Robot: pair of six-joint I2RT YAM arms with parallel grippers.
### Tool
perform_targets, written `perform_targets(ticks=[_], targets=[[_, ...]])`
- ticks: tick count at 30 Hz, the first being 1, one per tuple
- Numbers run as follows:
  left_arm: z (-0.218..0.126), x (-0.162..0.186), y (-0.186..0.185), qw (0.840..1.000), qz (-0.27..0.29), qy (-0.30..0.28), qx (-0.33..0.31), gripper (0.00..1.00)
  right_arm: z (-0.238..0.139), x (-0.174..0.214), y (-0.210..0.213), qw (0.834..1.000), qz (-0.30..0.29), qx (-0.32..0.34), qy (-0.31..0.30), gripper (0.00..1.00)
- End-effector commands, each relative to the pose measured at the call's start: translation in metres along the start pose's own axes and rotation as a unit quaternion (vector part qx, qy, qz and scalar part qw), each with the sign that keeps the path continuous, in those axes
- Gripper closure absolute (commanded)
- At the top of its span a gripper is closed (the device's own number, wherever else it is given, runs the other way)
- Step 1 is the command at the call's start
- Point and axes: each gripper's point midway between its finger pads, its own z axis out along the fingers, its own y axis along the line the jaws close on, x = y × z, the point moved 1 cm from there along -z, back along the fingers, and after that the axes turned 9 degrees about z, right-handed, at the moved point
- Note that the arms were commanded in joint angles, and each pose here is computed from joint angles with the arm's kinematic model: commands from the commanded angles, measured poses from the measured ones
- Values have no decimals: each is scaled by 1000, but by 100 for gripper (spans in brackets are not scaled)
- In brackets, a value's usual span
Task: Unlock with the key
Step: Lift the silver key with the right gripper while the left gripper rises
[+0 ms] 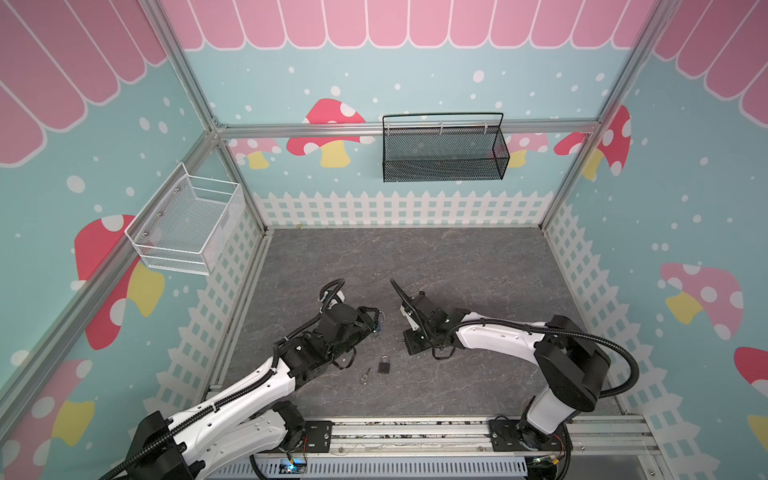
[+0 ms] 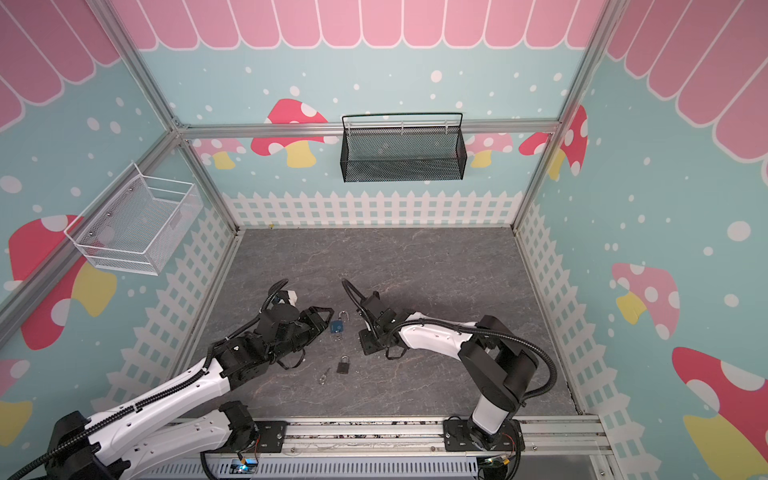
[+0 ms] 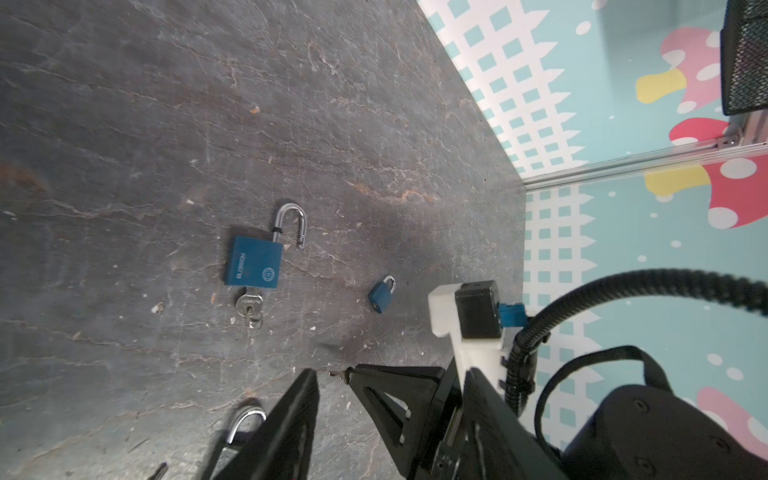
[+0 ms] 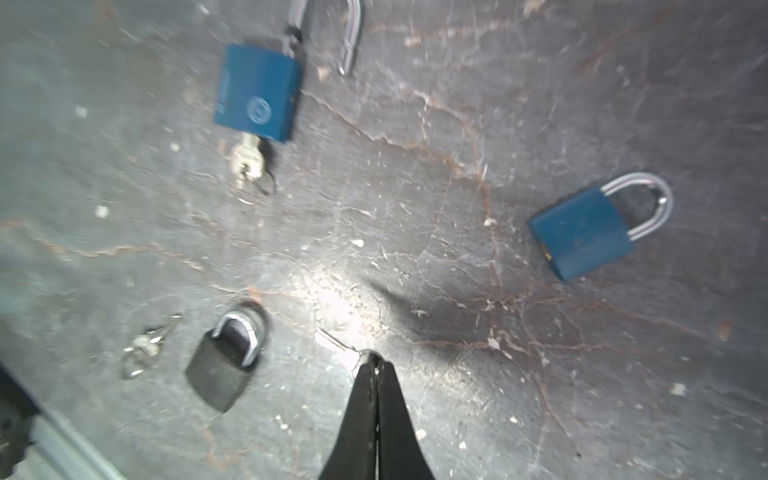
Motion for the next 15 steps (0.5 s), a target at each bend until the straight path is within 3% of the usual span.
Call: perform_targets(ticks=[1,15], targets=[[-3,-3,-22,999,-22,-7,35,44,-21,-14,9,999,0,-37,-34,100],[14,14,-94,990,-11,2,140,44,-119,-59,21,975,54,-167,-137,100]])
